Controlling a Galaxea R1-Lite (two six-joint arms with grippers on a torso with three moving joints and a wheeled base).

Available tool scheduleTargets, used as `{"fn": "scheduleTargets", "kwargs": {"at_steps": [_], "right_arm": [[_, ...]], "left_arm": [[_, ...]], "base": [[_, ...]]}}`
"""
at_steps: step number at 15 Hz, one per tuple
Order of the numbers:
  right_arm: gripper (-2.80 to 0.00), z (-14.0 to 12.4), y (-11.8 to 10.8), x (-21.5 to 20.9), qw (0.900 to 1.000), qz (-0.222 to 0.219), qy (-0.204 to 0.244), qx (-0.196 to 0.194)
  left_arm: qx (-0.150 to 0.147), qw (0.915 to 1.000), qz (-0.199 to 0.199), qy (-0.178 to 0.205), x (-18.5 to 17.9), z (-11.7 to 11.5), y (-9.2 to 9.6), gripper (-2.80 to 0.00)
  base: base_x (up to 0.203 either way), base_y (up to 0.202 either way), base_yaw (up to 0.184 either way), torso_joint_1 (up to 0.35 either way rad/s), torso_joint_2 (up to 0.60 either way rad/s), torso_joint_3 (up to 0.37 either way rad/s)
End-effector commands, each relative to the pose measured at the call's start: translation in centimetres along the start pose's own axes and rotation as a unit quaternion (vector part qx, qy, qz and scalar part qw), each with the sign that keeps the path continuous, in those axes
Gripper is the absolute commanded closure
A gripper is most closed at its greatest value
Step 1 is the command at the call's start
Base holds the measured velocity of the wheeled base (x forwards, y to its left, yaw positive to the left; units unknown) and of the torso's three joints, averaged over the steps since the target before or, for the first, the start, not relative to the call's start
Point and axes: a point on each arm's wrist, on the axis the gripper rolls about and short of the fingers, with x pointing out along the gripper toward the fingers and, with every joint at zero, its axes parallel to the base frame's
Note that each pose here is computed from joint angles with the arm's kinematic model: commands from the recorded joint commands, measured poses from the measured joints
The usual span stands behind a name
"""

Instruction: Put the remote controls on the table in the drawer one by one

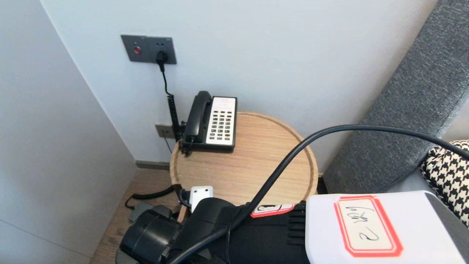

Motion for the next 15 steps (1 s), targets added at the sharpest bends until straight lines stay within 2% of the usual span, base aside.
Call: {"fn": "scheduleTargets", "kwargs": {"at_steps": [1,7,15], "right_arm": [[0.00,-0.1,-0.1,0.2,1.000,-0.012,-0.011,0.000],[0.00,-0.5,0.7,1.0,1.000,0.001,-0.019,0.007],[0.00,-1.3,1.1,2.5,1.000,-0.007,-0.018,0.001]], "left_arm": [[0.000,1.0000,0.000,0.006,0.1,-0.3,0.0,0.00],[0.000,1.0000,0.000,0.006,0.1,-0.3,0.0,0.00],[0.000,1.0000,0.000,0.006,0.1,-0.3,0.0,0.00]], "base": [[0.000,0.000,0.000,0.000,0.00,0.000],[0.000,0.000,0.000,0.000,0.00,0.000],[0.000,0.000,0.000,0.000,0.00,0.000]]}}
